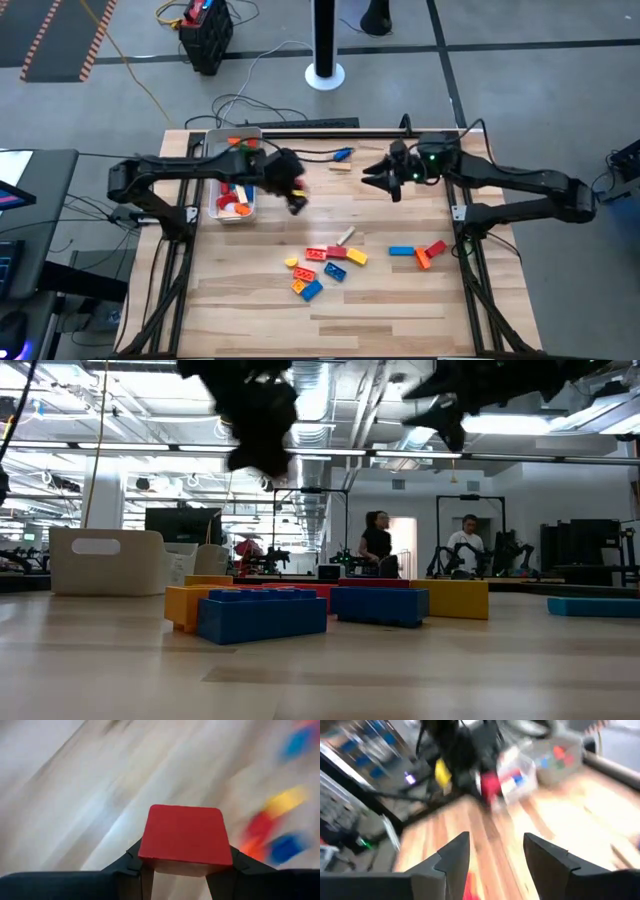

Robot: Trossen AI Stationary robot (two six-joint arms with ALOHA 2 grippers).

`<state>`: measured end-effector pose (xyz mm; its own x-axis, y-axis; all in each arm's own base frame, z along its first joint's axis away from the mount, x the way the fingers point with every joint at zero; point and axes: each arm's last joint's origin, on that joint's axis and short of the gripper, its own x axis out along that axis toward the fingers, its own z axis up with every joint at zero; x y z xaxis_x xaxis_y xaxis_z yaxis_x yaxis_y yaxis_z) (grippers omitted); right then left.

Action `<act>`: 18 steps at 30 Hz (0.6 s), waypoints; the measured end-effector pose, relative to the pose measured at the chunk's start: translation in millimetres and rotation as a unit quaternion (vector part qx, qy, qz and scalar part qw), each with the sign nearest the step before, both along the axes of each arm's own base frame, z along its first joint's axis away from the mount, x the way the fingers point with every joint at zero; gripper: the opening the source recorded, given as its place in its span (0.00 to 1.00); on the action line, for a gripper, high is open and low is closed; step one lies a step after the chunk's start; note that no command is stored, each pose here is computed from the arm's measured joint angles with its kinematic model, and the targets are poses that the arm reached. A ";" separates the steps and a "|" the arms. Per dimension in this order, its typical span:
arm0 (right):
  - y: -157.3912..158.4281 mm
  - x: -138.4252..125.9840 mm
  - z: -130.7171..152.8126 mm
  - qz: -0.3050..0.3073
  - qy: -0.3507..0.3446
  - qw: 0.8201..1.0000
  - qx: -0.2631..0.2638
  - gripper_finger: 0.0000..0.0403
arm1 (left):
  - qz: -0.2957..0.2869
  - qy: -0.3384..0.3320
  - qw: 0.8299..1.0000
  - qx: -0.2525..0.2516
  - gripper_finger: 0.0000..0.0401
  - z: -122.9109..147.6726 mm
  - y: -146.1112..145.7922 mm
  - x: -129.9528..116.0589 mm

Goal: Sort blocks by size
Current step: Put the large red wooden block into the white bin

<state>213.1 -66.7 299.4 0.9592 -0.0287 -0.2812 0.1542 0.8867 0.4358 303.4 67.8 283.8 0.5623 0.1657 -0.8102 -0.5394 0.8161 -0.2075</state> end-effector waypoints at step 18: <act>19.9 9.7 -14.8 0.021 0.059 0.998 -0.004 0.52 | 0.168 0.319 0.932 -0.036 0.52 -20.8 25.6 -93.5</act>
